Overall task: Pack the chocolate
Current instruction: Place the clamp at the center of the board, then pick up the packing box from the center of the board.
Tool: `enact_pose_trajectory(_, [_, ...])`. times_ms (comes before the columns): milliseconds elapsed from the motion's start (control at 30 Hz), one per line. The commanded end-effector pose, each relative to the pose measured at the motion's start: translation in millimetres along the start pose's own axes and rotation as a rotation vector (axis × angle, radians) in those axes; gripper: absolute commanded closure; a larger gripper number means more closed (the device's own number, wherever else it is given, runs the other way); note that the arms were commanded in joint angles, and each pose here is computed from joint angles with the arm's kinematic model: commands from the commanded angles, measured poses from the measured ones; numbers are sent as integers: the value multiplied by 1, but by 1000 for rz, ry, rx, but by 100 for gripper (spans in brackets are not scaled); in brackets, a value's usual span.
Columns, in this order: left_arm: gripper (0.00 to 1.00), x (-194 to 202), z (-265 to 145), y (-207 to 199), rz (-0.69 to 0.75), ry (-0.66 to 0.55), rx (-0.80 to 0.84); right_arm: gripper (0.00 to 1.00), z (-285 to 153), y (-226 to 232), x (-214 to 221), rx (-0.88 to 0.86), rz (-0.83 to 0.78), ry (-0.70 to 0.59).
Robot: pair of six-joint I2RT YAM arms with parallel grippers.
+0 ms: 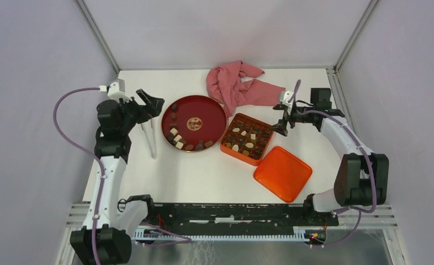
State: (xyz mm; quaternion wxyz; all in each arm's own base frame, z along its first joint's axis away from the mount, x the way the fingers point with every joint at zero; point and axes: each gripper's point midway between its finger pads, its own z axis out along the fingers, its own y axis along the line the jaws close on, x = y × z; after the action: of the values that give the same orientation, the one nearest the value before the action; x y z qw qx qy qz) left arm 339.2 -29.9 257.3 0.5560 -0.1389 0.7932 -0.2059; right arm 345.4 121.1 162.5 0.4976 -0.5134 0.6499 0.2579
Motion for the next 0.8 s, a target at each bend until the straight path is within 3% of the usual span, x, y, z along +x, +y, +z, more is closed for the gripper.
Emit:
enact_pose_trajectory(0, [0, -5, -21, -64, 25, 5, 335, 8, 39, 4, -7, -127, -173, 87])
enact_pose_trajectory(100, [0, 5, -24, -61, 118, 31, 351, 12, 63, -10, 13, -48, -66, 236])
enact_pose_trajectory(267, [1, 18, -17, -56, 178, 52, 342, 25, 78, -30, 34, 17, 23, 365])
enact_pose_trajectory(533, [1, 47, -2, -45, 192, 115, 313, 33, 85, -37, 72, 37, 40, 511])
enact_pose_trajectory(767, [1, 56, -1, -36, 198, 126, 282, 47, 93, -33, 82, 4, 34, 526])
